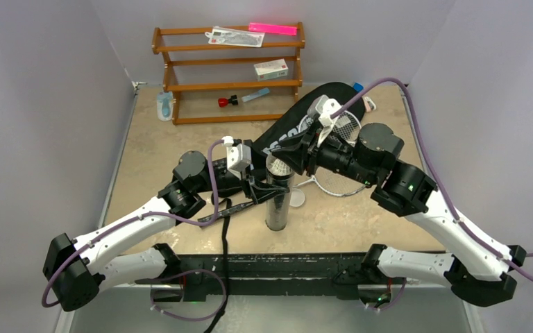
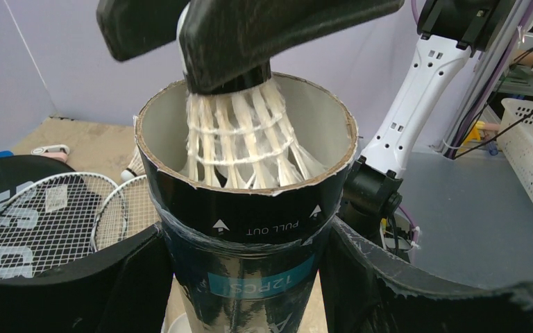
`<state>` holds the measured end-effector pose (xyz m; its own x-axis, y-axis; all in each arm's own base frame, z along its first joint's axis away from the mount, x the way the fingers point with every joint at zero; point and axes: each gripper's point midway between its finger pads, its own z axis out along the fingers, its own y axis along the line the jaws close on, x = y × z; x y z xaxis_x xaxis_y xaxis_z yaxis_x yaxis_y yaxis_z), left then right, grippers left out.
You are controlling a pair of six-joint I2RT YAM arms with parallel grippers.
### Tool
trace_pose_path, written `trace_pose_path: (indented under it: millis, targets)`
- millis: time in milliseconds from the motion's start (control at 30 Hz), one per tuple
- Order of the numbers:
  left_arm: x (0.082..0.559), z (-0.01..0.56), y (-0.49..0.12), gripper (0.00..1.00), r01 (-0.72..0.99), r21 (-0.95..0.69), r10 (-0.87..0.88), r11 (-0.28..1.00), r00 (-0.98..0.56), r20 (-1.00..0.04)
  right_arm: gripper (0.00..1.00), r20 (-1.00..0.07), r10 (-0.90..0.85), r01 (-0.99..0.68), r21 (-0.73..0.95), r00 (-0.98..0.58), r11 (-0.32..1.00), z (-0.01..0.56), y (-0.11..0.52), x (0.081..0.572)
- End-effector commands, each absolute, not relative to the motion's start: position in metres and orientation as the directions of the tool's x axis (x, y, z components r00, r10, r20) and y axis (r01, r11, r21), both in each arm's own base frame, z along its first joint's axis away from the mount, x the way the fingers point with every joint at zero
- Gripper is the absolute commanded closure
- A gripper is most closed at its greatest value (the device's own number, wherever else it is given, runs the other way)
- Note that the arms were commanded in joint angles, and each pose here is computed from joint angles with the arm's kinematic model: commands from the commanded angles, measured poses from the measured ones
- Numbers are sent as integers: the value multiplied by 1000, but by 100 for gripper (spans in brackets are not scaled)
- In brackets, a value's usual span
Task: Pack up the badminton gear
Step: Adjust the shuttlecock in the shuttle tube.
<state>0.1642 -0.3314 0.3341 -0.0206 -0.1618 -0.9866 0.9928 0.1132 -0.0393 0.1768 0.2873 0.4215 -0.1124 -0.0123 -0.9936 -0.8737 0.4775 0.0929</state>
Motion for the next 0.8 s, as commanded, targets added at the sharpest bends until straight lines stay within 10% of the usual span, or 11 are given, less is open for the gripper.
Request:
trace_pose_path:
  millis: [0,400,767]
  targets:
    - [162,351,-331,48,994,-20,-208,106,2,-978,80,-995,-24,-905,76,-94,418,421,295,169]
    - [165,349,-333,48,993,-22,-196,113,0,-981,72,-984,-121,-931,79,-130,357,391,294,155]
    - [165,348,-334,48,994,-30,-193,108,-9,-981,36,-987,-87,-915,93,-137,393,412,284,154]
